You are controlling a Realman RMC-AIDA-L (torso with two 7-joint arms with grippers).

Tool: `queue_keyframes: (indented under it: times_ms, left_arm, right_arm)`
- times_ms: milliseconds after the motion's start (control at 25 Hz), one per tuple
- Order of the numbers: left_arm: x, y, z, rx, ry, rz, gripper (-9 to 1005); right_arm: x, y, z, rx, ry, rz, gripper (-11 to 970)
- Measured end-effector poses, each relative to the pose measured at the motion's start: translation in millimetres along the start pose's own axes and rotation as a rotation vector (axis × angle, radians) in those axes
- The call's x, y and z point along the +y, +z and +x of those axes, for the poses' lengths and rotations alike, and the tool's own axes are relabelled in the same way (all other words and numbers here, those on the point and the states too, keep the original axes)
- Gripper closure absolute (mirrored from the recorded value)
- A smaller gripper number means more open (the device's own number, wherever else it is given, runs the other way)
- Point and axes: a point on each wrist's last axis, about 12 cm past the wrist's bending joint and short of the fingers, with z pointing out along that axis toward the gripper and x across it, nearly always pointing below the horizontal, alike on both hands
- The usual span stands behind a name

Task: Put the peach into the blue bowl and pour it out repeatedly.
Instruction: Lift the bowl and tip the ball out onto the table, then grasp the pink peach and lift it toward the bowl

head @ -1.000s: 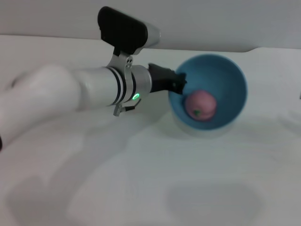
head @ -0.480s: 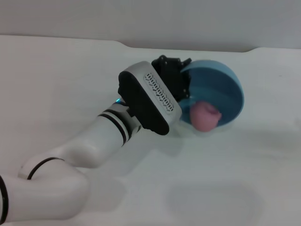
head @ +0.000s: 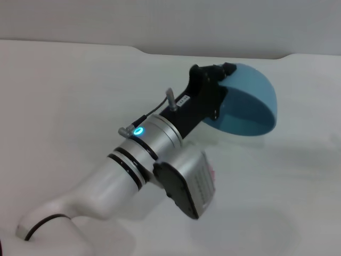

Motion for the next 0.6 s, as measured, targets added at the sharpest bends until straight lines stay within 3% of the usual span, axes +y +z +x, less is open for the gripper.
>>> queue_keyframes:
  times_ms: [120, 240, 400, 600]
  left_arm:
    - [-1.8, 0, -3, -0.014, 0.031, 0.01, 996]
    - [1.6, 3, -1, 0.0, -0.028, -0.002, 996]
    - [20.2, 15, 11, 0.102, -0.28, -0.073, 996]
    - [41.1, 31, 36, 0.281, -0.537, -0.054, 996]
  right_arm:
    - [0.4, 2, 2, 0.001, 0.007, -0.006, 404]
    - [1.8, 3, 3, 0.009, -0.003, -0.014, 404]
    - [4.0, 8, 5, 0.014, -0.028, -0.036, 405]
    - [8.1, 20, 3, 0.026, -0.029, -0.073, 405]
